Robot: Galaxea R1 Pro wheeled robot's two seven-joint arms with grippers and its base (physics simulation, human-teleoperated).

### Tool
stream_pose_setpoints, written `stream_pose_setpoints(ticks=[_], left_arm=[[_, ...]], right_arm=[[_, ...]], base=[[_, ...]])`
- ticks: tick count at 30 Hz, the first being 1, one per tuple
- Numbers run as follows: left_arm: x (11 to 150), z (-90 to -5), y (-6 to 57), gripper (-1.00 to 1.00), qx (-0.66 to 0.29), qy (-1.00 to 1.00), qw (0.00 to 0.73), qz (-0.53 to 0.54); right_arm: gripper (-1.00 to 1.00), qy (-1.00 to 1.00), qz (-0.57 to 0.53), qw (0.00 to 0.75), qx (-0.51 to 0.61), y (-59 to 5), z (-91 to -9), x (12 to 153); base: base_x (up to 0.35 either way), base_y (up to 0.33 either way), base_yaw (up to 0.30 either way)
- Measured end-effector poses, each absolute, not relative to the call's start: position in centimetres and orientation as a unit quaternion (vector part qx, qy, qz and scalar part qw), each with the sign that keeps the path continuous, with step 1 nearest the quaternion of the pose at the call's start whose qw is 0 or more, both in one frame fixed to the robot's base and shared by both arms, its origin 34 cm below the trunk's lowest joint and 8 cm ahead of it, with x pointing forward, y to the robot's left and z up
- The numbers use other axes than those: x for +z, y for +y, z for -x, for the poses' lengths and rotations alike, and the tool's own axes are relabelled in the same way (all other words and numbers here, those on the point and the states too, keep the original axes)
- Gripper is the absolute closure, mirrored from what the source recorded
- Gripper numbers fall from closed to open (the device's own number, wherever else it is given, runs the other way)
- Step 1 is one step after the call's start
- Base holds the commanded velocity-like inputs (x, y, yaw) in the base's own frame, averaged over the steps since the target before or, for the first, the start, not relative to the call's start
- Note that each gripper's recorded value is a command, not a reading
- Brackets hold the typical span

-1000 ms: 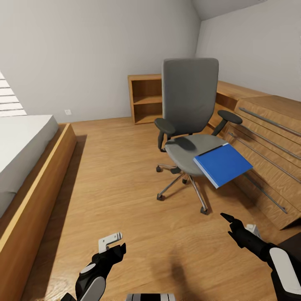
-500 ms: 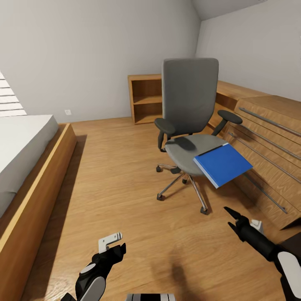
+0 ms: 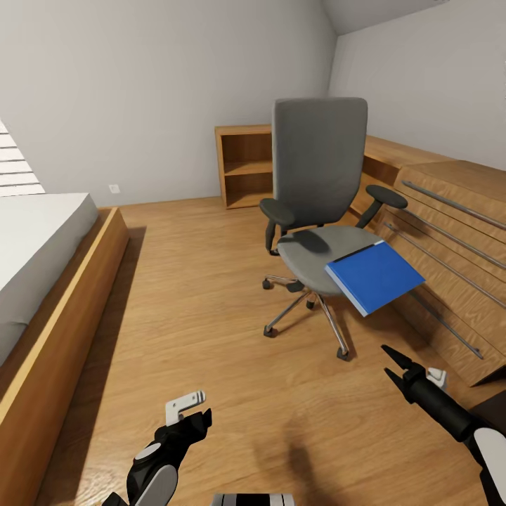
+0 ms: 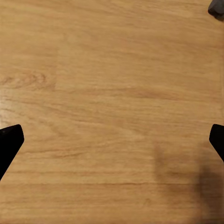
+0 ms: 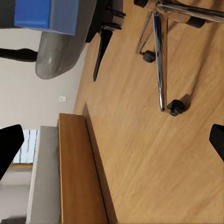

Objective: In the bedroom, organize the workspace by keeping the computer under the desk, ensuring the monitor is on the desk, placing the keyboard on the desk next to the monitor, placing the mouse on the desk next to the keyboard, moving the folder from the swivel chair onto the desk next to the mouse, stacking the notebook on top of the folder with the pen on top of the notebook, and positioning the swivel chair next to the desk.

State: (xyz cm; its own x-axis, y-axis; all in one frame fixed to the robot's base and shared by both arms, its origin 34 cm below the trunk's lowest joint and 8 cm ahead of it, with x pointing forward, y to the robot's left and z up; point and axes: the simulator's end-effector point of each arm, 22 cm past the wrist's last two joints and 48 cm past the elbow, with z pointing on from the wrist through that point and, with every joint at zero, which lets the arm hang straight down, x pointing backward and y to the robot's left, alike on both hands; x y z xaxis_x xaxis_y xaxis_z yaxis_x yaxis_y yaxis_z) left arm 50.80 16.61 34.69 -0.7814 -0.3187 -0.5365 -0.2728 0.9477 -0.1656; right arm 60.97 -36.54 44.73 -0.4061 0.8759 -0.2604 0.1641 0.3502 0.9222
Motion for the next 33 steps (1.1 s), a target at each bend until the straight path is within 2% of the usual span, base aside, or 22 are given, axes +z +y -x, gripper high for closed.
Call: stream_pose_setpoints(ticks=[13, 33], left_arm=[[34.7, -50.8, 16.6, -1.0, -0.04, 0.943, 0.291, 0.157], [34.3, -50.5, 16.8, -1.0, -0.036, 0.945, 0.287, 0.156]], right_arm=[[-1.0, 0.682, -0.329, 0.433, 0.489, -36.0, -60.4, 47.7], [-1.0, 0.676, -0.329, 0.438, 0.493, -36.3, -60.2, 48.0]], base=[[0.0, 0.0, 0.0], [0.0, 0.0, 0.0]])
